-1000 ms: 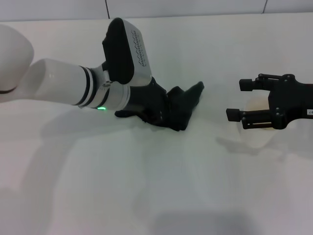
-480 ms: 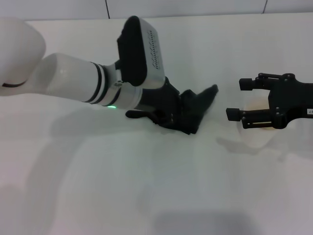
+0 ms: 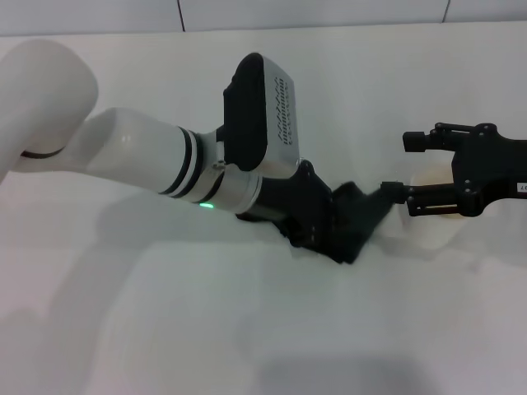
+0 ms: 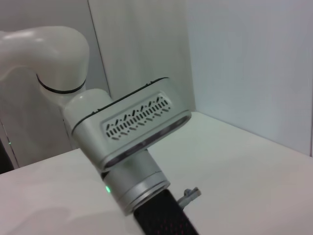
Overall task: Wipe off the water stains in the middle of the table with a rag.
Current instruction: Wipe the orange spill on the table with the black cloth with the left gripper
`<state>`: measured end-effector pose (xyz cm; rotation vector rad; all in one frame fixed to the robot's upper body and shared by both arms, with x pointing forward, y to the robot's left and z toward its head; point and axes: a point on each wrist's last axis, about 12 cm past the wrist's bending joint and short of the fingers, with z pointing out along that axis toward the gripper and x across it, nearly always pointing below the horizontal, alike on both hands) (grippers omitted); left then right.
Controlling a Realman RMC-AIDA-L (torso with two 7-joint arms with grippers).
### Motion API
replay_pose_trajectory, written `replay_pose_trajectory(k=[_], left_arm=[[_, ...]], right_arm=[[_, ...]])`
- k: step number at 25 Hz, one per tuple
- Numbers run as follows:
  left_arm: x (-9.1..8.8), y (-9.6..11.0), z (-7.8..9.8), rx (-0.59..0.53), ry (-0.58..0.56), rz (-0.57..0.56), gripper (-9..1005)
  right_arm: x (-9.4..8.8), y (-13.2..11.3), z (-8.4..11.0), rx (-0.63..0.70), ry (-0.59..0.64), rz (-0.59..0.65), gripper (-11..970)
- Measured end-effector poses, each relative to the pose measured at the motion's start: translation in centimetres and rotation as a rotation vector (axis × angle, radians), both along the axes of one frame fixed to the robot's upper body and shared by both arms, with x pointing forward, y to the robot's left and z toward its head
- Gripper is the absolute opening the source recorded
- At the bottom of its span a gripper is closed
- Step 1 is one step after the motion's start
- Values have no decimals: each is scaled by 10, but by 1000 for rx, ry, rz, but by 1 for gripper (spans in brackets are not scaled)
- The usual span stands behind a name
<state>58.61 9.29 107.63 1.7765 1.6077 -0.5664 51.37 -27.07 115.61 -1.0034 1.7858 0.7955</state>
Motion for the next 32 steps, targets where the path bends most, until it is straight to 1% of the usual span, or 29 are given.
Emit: replay_pose_trajectory(k=[4,7,11,15,22,25,32], left_arm=[[-7,-2,1,-18,44,-38,74],[-11,0,0,-33,58,-38,73],[-15,11,-2,-71,63,10,73],[-11,21,2,-90,70,68,72],[-12,55,3,-102,65,177,71],[-14,66,3,-109,93,211,70],[-19,101,8,-129,179,313,69]], right_arm=[[0,0,0,0,-1,1,859],[0,0,0,0,-1,0,859],[0,0,0,0,-1,0,859],[-2,-2,1,0,-3,-4,860],[-1,-1,2,-1,-5,-4,860],[0,-1,1,1,0,-7,860],[1,-1,0,3,1,-14,859]])
